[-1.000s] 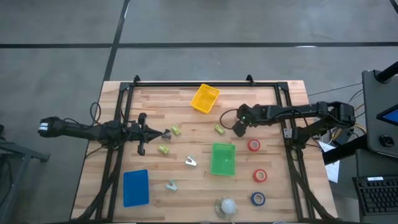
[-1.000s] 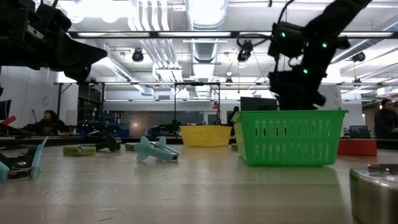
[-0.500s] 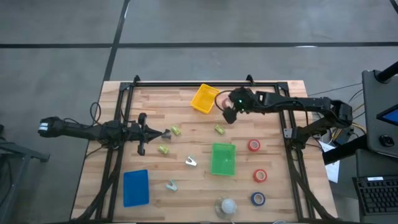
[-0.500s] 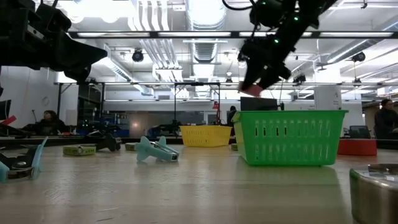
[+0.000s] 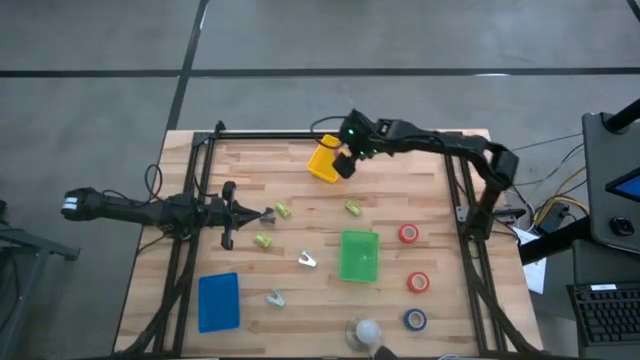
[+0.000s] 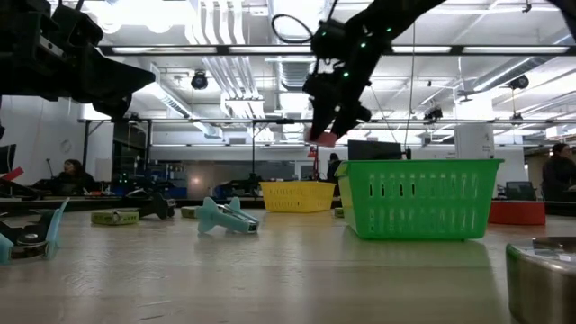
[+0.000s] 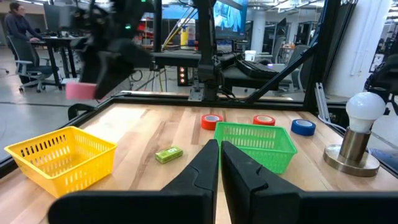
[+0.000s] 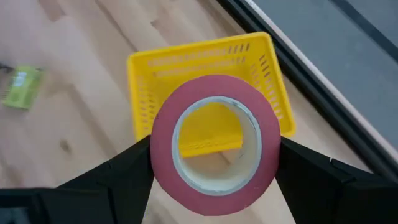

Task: Pick and place Stapler, Stapler remover, tape
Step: Put the pink tape into the yellow bin

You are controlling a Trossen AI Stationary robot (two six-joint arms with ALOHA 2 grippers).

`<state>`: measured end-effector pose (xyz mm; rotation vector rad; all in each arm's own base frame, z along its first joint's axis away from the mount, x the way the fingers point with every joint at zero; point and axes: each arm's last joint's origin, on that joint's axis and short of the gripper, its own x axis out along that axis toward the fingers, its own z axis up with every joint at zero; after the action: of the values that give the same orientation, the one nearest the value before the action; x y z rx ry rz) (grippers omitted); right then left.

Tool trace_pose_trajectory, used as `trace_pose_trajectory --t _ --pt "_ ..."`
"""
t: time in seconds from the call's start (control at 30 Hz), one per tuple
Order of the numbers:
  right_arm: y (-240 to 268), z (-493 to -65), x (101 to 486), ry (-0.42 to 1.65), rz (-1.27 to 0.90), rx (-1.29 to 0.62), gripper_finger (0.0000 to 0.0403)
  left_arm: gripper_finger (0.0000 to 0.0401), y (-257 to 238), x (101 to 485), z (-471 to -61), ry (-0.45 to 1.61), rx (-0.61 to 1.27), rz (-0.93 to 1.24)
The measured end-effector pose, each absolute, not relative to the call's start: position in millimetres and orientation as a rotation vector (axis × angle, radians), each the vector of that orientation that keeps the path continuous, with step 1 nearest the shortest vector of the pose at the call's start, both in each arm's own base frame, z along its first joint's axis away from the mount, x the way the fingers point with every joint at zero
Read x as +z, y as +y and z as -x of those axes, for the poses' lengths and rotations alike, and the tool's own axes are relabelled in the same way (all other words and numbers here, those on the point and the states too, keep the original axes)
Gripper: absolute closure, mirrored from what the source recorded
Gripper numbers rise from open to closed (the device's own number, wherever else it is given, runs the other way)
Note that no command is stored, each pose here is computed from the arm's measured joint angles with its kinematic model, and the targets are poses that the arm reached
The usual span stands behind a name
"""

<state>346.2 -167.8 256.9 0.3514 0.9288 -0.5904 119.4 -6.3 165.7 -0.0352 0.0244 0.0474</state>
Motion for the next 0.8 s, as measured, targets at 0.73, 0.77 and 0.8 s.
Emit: trace_pose_trajectory --t 0.73,0.77,0.8 --pt "-221.5 -367.0 243.9 1.074 -0.436 -0.592 0.0113 0.0378 -6.3 165.1 -119.4 0.031 0.047 0.034" --pt "-221.2 -367.0 244.9 1.07 -0.436 -0.596 0.0113 0.0378 -6.3 165.0 -119.4 0.031 0.047 0.034" --pt "-220.8 -366.7 245.9 1.067 -0.443 -0.6 0.0113 0.0378 -6.3 165.1 -119.4 0.031 0.048 0.034"
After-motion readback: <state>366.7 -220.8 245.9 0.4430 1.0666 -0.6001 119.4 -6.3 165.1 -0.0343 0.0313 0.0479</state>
